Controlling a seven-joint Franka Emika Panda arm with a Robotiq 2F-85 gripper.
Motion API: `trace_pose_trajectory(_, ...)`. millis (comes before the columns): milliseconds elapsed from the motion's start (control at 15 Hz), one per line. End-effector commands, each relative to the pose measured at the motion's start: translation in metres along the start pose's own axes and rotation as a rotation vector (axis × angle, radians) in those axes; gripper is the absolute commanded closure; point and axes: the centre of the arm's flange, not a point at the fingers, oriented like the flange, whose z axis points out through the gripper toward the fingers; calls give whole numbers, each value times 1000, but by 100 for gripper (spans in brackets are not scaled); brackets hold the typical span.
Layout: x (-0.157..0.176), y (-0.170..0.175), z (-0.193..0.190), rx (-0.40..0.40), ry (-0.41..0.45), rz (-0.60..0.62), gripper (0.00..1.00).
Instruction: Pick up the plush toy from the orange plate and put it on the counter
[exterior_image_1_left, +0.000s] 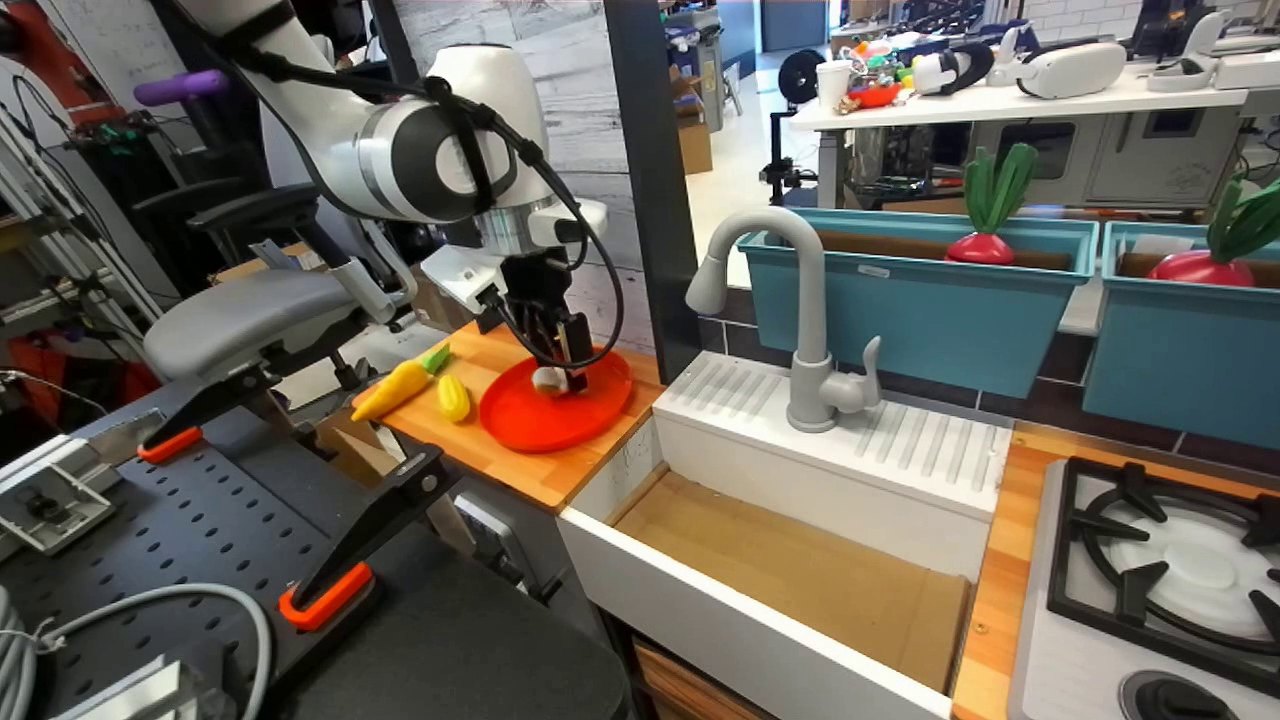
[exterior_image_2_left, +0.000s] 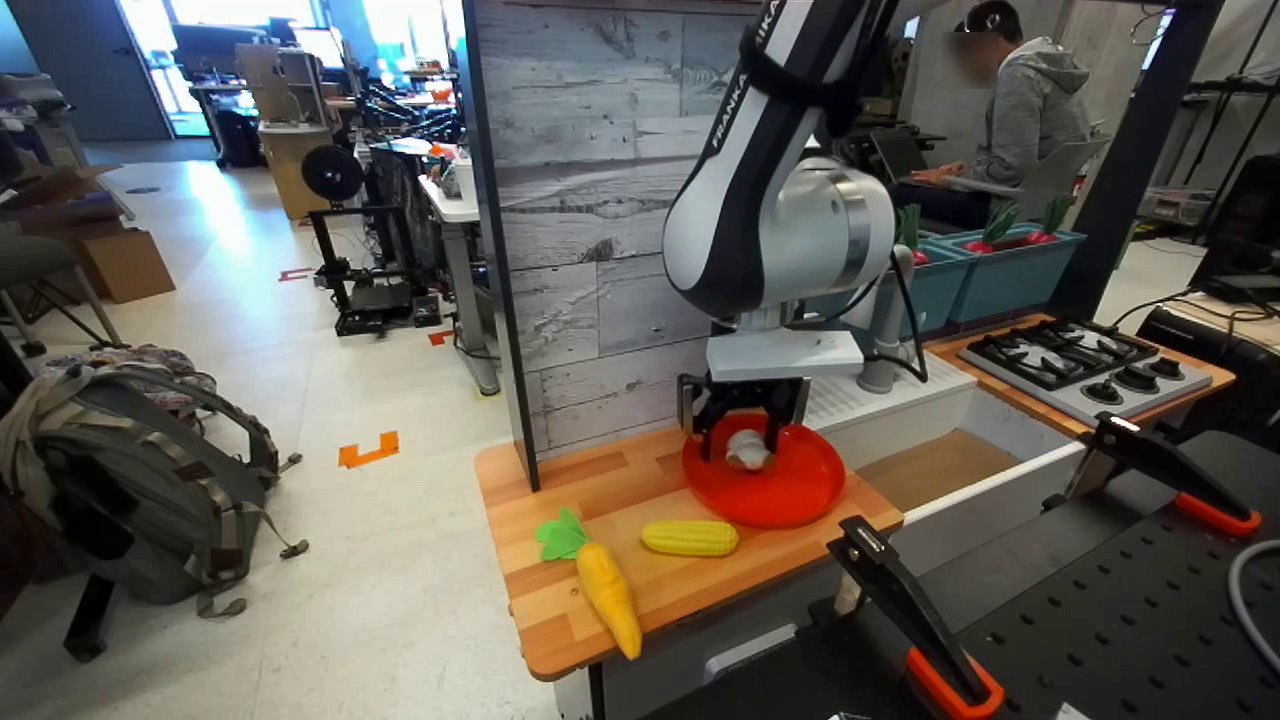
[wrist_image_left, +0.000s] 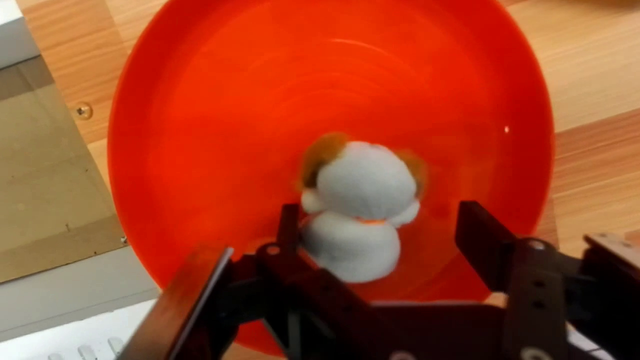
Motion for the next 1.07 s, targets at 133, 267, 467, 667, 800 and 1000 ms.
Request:
trace_pose_trajectory(133, 21, -3, 9, -27, 12, 16, 65)
trace_pose_trajectory(267, 20, -2, 2, -23, 21, 9, 80)
trace_pose_trajectory(467, 7, 3, -11, -21, 38, -14, 98)
trace_pose_trajectory(667, -10, 8, -28, -17, 76, -41, 99)
trace_pose_trajectory(800, -18, 8, -43, -13, 118, -52, 97)
trace_pose_trajectory(1000, -26, 2, -67, 2, 171, -77, 97)
